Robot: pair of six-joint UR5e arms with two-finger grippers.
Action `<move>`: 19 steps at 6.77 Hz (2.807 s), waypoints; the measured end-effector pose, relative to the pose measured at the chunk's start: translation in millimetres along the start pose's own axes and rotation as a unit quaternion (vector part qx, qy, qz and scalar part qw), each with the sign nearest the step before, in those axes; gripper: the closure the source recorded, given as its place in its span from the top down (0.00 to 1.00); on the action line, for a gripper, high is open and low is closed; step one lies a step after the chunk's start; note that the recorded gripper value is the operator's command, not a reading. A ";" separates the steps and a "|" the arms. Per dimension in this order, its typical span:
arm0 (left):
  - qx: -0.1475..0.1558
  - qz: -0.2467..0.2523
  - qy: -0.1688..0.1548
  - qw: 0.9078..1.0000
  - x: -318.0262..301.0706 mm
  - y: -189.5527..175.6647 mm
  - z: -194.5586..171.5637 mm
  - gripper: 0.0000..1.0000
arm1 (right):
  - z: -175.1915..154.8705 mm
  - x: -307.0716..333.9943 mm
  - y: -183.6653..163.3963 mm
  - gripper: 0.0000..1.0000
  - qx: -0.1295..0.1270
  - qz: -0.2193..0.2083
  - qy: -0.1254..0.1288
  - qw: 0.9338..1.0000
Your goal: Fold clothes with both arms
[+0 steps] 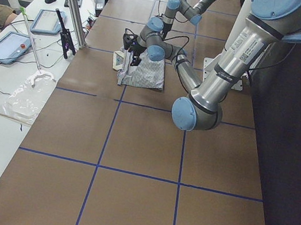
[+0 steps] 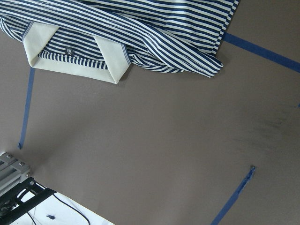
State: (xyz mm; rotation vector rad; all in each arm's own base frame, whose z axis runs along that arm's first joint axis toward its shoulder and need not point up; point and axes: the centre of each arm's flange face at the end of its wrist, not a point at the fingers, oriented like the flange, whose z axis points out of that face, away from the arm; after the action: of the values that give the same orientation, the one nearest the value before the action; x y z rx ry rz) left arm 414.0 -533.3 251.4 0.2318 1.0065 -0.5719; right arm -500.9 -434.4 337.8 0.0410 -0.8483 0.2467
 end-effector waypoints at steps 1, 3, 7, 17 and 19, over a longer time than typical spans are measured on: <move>0.000 0.000 0.001 1.000 1.7 0.1 -1.1 0.99 | -11.3 11.7 5.2 0.00 -0.002 0.000 -0.003 1.000; -0.001 -0.001 0.005 1.000 5.5 1.6 -3.0 0.99 | -44.8 38.7 28.5 0.00 -0.022 0.002 0.008 1.000; -0.021 0.006 0.019 1.000 13.6 29.6 -9.6 0.99 | -64.5 102.9 166.7 0.18 -0.113 -0.024 0.062 0.991; -0.095 -0.124 -0.119 0.980 -41.4 294.7 2.7 0.83 | -146.8 25.2 125.5 1.00 -0.021 0.071 -0.059 0.995; -0.087 -0.125 -0.124 0.981 -41.1 300.7 10.6 0.81 | -148.3 24.7 122.5 1.00 -0.018 0.073 -0.060 0.995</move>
State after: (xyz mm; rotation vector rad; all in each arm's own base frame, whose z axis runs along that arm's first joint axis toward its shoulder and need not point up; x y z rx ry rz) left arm 571.0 -274.0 269.5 -0.1213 0.8411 -0.7180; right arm -404.3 -290.7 250.4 -0.0411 -0.9776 0.3687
